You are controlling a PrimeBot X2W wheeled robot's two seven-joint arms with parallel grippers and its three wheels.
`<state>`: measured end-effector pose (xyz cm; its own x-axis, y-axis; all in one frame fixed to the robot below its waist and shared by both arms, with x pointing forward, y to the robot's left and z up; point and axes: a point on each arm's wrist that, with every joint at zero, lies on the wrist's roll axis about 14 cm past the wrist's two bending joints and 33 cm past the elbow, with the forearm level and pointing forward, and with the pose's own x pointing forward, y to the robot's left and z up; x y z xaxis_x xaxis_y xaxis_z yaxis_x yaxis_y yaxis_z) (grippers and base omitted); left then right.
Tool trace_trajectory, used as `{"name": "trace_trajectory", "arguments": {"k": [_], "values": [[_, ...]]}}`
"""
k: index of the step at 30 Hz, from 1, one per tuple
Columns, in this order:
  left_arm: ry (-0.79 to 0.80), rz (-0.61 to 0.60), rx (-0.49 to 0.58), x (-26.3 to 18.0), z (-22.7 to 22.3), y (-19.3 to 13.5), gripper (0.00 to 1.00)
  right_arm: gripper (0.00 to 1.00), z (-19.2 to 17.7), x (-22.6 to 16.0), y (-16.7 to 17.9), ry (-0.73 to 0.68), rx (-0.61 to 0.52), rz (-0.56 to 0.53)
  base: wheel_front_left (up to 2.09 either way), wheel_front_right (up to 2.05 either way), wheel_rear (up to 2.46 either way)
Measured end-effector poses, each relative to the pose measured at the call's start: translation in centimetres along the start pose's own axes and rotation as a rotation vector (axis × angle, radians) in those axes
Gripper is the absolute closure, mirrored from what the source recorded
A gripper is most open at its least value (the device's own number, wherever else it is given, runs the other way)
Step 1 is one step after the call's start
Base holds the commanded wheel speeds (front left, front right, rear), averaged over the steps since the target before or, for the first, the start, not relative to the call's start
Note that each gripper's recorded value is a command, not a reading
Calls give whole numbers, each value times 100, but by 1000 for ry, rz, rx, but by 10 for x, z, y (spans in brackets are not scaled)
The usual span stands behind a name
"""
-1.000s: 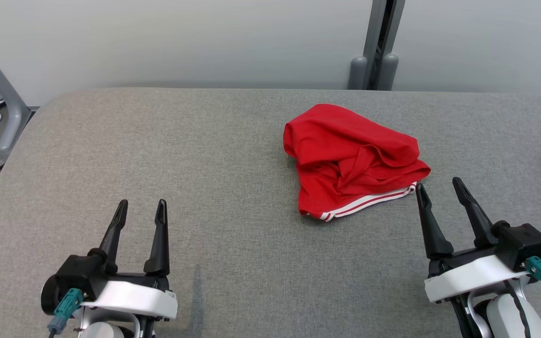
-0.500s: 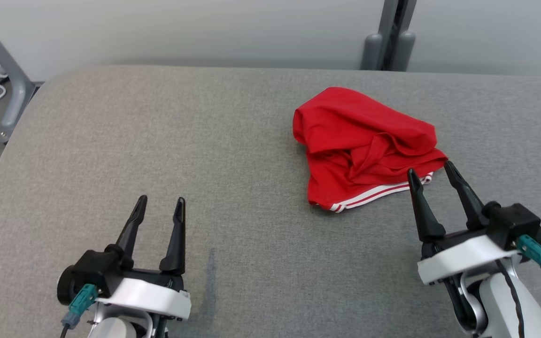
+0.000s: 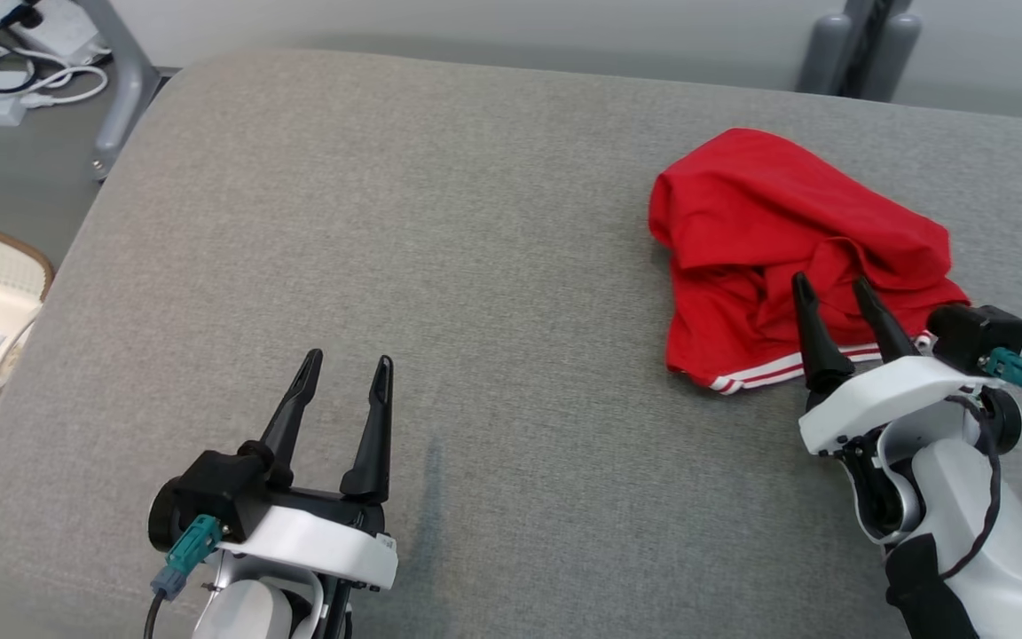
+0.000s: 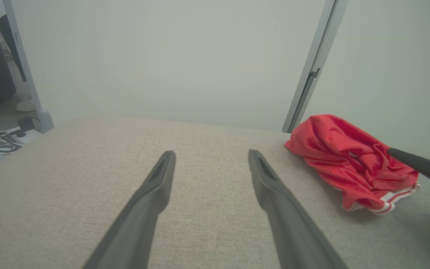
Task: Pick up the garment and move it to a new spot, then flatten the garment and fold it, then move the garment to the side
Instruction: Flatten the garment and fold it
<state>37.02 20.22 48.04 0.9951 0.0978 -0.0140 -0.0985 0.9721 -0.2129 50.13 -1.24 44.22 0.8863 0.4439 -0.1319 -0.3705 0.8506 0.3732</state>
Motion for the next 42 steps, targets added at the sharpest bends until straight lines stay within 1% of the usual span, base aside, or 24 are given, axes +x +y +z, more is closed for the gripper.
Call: {"name": "trace_trajectory", "arguments": {"k": [6, 7, 9, 14, 19, 22, 27, 29, 31, 34, 36, 37, 39, 41, 42], "values": [[5, 38, 2, -5, 0, 10, 0, 0, -21, 11, -3, 80, 77, -29, 0, 0, 0], [5, 41, 2, -6, 0, 11, 0, 16, -21, 13, -1, 82, 87, -28, 0, 0, 0], [6, 48, 1, -6, -1, 12, 0, 99, -20, 16, 0, 76, 112, -29, 0, 0, 0], [6, 42, -4, -5, -1, 10, 0, 100, -3, 19, -3, 7, 132, -37, 0, 0, 0], [-1, 19, -10, -4, 1, 2, 0, 100, 42, 15, -25, -140, 181, -89, 0, 0, 0], [-8, 1, -16, -5, 3, -4, 0, 100, 90, 9, -43, -275, 221, -120, 0, 0, 0], [-22, -20, -33, -9, 7, -11, 0, 100, 194, -18, -78, -541, 215, -161, 0, 0, 0], [-31, -28, -40, -11, 10, -14, 0, 100, 233, -29, -83, -632, 199, -162, 0, 0, 0], [-33, -31, -47, -15, 10, -16, 0, 100, 268, -39, -80, -702, 167, -147, 0, 0, 0], [-37, -36, -55, -21, 11, -18, 0, 100, 317, -47, -60, -781, 91, -101, 0, 0, 0], [-39, -31, -62, -26, 12, -17, 0, 100, 340, -46, -35, -800, 15, -46, 0, 0, 0], [-39, -25, -64, -29, 12, -15, 0, 100, 349, -43, -16, -806, -13, -5, 0, 0, 0], [-43, -15, -68, -32, 13, -13, 0, 100, 358, -34, 28, -802, -45, 95, 0, 0, 0], [-46, -4, -69, -37, 14, -10, 0, 100, 351, -23, 78, -763, -84, 208, 0, 0, 0], [-46, 2, -71, -39, 13, -8, 0, 100, 341, -17, 101, -731, -106, 260, 0, 0, 0]]}}
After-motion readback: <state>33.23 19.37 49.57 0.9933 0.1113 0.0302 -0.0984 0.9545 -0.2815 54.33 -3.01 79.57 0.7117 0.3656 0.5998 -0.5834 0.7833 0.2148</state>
